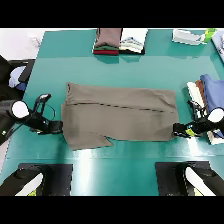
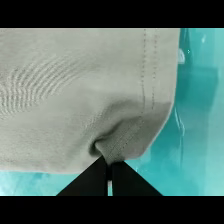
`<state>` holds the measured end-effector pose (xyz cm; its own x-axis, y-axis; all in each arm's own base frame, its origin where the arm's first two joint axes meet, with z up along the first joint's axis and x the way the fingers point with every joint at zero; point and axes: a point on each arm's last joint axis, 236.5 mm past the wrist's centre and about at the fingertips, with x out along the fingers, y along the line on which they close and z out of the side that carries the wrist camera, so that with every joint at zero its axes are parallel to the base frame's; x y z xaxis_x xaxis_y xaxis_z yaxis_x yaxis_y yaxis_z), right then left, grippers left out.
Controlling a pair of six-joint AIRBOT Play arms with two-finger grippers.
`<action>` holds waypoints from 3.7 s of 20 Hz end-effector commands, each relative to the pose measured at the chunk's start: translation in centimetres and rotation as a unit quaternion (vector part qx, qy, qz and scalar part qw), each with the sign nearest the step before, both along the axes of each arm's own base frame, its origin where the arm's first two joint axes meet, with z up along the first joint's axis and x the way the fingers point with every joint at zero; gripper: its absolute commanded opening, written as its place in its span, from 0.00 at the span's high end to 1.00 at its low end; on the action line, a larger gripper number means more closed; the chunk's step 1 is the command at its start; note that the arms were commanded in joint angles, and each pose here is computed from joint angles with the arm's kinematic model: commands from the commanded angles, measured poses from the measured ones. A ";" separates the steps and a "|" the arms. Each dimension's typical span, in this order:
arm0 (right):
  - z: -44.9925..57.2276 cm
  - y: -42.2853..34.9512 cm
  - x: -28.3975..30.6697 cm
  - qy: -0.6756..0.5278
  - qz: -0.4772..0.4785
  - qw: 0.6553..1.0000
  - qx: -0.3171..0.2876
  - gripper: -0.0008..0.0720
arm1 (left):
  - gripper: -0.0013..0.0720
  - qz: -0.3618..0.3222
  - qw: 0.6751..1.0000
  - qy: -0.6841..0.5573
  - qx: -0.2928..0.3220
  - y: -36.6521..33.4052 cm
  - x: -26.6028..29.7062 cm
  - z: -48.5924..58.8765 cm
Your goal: Fold the shirts.
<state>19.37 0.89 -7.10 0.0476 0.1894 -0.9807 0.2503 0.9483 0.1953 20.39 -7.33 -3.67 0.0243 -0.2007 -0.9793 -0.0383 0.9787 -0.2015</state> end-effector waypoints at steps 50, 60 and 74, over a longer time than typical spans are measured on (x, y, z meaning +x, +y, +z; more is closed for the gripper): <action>6.6 -3.9 20.8 -0.074 0.002 0.997 -0.020 0.38 | 0.40 -0.112 0.973 -0.202 -0.008 -3.5 24.4 4.5; 2.1 -6.2 15.7 0.001 -0.031 1.000 -0.005 0.19 | 0.95 -0.103 0.974 -0.178 -0.096 -7.3 23.0 6.9; 0.5 -1.6 15.5 -0.026 0.005 1.000 -0.007 0.96 | 0.95 -0.120 0.968 -0.178 -0.133 -11.3 22.2 7.4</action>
<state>34.53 -1.28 -8.03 0.0674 0.1792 -0.9815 0.2536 0.9483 0.1906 42.68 -16.52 3.54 0.2680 -0.4614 -0.8457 0.2721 0.8784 -0.3930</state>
